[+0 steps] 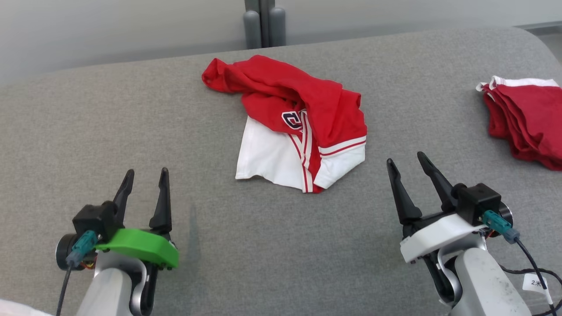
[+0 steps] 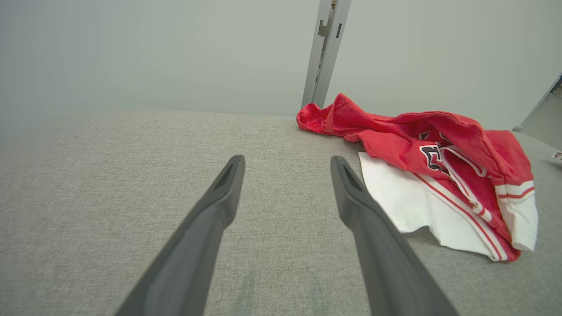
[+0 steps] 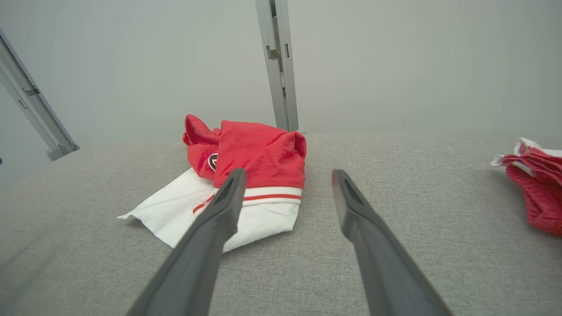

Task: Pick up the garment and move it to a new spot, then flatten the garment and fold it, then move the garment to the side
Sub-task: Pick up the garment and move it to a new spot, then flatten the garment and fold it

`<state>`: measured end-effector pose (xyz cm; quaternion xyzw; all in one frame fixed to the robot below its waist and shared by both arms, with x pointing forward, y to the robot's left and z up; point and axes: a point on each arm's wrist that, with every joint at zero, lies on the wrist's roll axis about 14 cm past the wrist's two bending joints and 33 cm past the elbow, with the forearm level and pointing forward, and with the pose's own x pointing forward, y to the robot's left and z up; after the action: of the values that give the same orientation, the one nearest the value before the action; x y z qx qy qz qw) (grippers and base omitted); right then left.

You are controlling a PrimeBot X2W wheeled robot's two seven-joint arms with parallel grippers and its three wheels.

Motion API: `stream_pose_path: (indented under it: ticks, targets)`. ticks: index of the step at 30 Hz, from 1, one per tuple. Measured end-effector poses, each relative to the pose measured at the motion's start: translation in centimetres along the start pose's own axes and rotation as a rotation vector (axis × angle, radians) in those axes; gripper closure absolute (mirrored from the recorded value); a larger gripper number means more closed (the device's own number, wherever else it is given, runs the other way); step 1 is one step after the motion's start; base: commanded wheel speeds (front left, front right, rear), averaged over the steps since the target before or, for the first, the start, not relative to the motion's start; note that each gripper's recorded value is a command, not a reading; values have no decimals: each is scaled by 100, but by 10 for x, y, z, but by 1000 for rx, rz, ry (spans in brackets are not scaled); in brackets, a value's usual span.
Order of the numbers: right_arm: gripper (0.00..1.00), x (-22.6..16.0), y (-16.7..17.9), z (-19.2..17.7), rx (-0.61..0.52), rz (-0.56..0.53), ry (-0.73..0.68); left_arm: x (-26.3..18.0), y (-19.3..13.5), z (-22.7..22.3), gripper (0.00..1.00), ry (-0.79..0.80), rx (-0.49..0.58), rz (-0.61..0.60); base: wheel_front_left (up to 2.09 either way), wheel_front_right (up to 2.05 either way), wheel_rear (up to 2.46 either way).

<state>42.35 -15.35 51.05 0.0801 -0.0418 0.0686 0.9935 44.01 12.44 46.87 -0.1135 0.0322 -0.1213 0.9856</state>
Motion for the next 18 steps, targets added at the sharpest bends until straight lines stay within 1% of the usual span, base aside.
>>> stream_pose_path:
  ticks: [4,10,13,18]
  targets:
    - [0,-8,5,-3,12,8,12,-28,12,0,0,-15,-17,71,0,0,0]
    - [0,-26,10,-14,20,12,50,-68,18,-18,0,17,-43,139,0,0,0]
    - [0,-29,12,-14,20,15,51,-77,16,-22,0,26,-44,144,0,0,0]
    - [0,-27,14,-19,13,23,64,-75,11,-25,0,31,-53,134,0,0,0]
